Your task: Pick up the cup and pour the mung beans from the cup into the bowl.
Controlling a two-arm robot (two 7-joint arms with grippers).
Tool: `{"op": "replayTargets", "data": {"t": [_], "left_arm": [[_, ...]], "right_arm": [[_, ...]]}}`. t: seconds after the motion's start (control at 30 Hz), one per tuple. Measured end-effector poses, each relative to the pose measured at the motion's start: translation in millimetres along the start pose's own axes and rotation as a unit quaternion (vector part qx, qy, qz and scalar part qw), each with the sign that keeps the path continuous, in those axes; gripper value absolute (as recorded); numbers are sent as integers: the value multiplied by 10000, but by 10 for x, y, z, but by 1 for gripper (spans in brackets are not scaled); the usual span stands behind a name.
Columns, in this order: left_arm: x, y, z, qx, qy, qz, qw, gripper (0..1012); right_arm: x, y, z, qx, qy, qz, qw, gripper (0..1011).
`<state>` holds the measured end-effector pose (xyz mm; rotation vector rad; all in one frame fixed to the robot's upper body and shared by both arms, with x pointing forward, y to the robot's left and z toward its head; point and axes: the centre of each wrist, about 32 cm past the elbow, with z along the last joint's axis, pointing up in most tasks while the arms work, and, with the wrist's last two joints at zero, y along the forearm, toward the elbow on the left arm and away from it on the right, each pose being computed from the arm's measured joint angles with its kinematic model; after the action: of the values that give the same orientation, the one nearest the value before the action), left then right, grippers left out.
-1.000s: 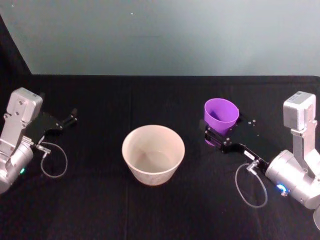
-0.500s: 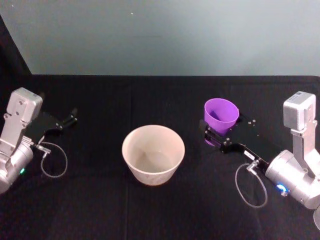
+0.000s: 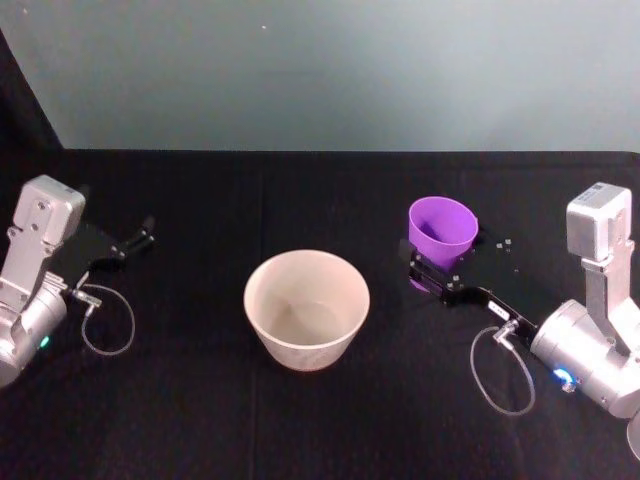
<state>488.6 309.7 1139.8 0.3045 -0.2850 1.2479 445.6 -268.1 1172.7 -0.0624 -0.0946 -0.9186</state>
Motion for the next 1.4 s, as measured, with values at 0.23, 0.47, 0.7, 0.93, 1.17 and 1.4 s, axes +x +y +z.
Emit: {"op": "replayTargets", "data": {"t": [0.23,0.47,0.7,0.93,1.17,1.4], "left_arm": [[0,0,0,0,0,0,10000,1000],[0,0,0,0,0,0,10000,1000],[0,0,0,0,0,0,10000,1000],[0,0,0,0,0,0,10000,1000],[0,0,0,0,0,0,10000,1000],[0,0,0,0,0,0,10000,1000]], "right_arm": [[0,0,0,0,0,0,10000,726],[0,0,0,0,0,0,10000,726],[0,0,0,0,0,0,10000,728],[-13,17,23,-12,-140,59,9999,726],[-63,62,111,-69,-661,185,9976,726],[-142,164,324,-386,-1630,302,9854,726]]}}
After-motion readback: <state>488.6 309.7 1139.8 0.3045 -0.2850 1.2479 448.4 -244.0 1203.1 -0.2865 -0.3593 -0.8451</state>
